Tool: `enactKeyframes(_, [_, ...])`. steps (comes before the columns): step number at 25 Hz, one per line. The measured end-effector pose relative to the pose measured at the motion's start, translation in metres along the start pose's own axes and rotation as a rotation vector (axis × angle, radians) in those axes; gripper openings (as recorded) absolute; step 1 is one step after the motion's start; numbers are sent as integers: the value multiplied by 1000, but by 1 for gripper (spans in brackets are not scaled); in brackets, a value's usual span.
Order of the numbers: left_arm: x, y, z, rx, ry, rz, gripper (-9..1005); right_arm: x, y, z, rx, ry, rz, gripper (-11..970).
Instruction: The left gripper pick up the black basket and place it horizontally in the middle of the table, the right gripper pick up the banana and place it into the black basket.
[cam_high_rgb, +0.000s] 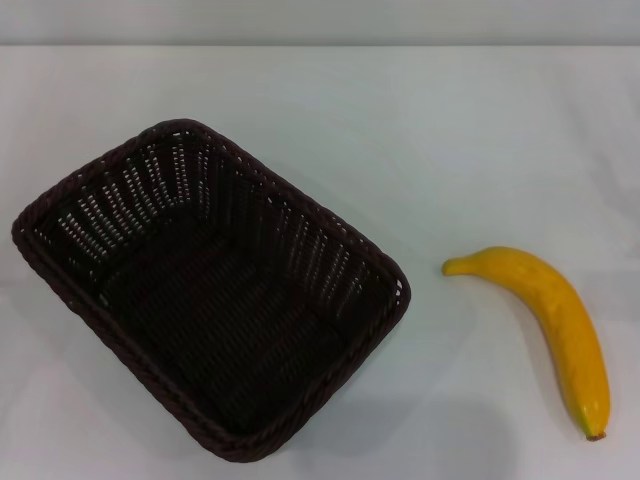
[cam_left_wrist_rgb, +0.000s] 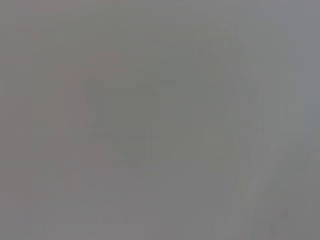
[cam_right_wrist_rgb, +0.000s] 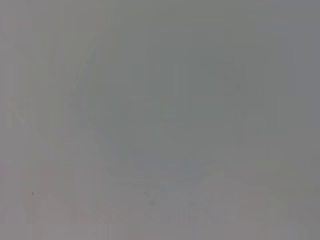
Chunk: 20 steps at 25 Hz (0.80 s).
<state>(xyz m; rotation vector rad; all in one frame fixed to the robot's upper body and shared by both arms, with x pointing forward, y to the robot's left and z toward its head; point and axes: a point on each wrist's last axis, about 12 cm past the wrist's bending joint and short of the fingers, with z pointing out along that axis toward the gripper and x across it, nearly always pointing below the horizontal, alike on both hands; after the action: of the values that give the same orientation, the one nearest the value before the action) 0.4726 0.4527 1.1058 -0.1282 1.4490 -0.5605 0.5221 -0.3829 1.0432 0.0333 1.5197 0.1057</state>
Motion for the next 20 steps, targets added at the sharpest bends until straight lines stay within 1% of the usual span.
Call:
enactKeyframes(9, [2,-2,4,23,40,2,893,2,-1,3,13,24,-1,869])
enactKeyframes(12, [-1,-2,7,38,57,-2,893,2,0,4,14,27,-1,869])
enactKeyframes(14, [-10,-1,11,63,109,-15,893,3,0,5,16,31,-2,869])
enactKeyframes(16, [-25,1,18,90,187,-26,893,3,0,5,18,36,-3,869])
enactKeyframes(20, [-66,4,35,100,343,23,894,3,0,9,21,48,-5,870])
